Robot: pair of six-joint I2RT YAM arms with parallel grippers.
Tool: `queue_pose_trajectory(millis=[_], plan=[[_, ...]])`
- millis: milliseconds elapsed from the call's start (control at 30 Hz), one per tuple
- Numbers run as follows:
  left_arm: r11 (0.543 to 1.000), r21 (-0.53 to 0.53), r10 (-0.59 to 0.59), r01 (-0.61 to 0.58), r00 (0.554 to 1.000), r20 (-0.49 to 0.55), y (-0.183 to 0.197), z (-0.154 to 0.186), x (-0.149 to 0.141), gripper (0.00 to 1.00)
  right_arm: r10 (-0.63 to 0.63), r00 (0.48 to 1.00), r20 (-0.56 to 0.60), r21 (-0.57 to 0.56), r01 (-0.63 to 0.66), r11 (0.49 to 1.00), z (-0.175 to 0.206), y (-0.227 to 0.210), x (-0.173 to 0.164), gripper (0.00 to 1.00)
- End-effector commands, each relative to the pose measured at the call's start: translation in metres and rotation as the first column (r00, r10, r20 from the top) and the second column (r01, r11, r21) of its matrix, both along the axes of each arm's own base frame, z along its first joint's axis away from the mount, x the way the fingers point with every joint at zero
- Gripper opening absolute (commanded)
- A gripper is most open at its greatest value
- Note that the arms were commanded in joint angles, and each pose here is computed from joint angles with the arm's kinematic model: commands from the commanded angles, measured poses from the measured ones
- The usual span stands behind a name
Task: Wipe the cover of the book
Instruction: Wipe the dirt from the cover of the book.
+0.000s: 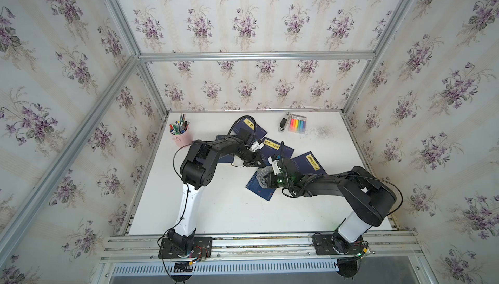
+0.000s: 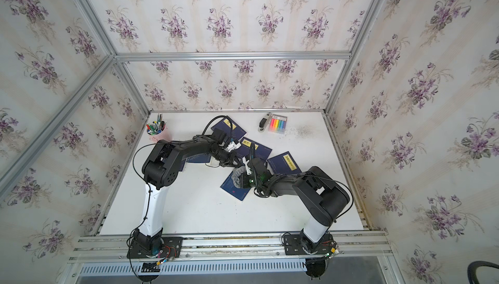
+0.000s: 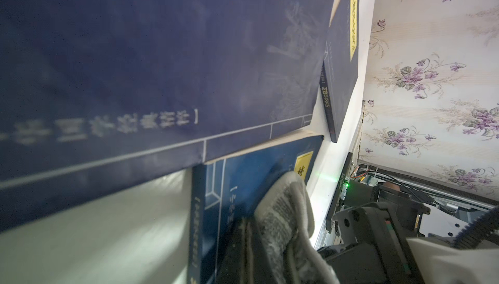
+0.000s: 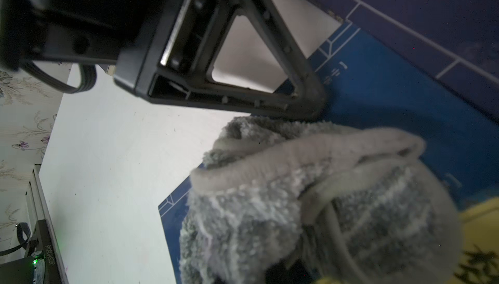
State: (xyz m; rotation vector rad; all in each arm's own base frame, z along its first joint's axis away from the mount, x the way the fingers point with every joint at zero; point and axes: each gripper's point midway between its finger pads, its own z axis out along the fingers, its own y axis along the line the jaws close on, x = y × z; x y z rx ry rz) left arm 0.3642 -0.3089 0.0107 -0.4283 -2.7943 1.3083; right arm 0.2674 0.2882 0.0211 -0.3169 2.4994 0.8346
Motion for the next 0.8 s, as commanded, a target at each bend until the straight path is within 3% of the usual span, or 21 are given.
queue_pose_trajectory(millis=[0, 267, 400, 600, 767], plan=[[0.952, 0.302, 0.056, -0.057, 0.998, 0.011, 0.043, -0.051, -0.002, 0.00, 0.029, 0.996, -0.086, -0.145, -0.041, 0.989, -0.028, -0.019, -0.028, 0.00], [0.952, 0.301, 0.056, -0.057, 0.998, 0.013, 0.043, -0.050, -0.001, 0.00, 0.201, 0.977, -0.076, -0.100, -0.208, 0.973, -0.020, 0.023, -0.070, 0.00], [0.952, 0.301, 0.055, -0.055, 0.998, 0.010, 0.043, -0.051, -0.002, 0.00, 0.134, 0.990, -0.043, -0.153, -0.140, 0.978, -0.021, 0.011, -0.049, 0.00], [0.952, 0.302, 0.055, -0.056, 0.998, 0.012, 0.043, -0.051, -0.001, 0.00, -0.062, 0.996, -0.061, -0.167, 0.051, 0.985, -0.036, -0.033, -0.005, 0.00], [0.952, 0.302, 0.055, -0.055, 0.998, 0.009, 0.043, -0.051, -0.002, 0.00, -0.046, 0.998, -0.053, -0.146, 0.038, 0.989, -0.029, -0.026, -0.002, 0.00]])
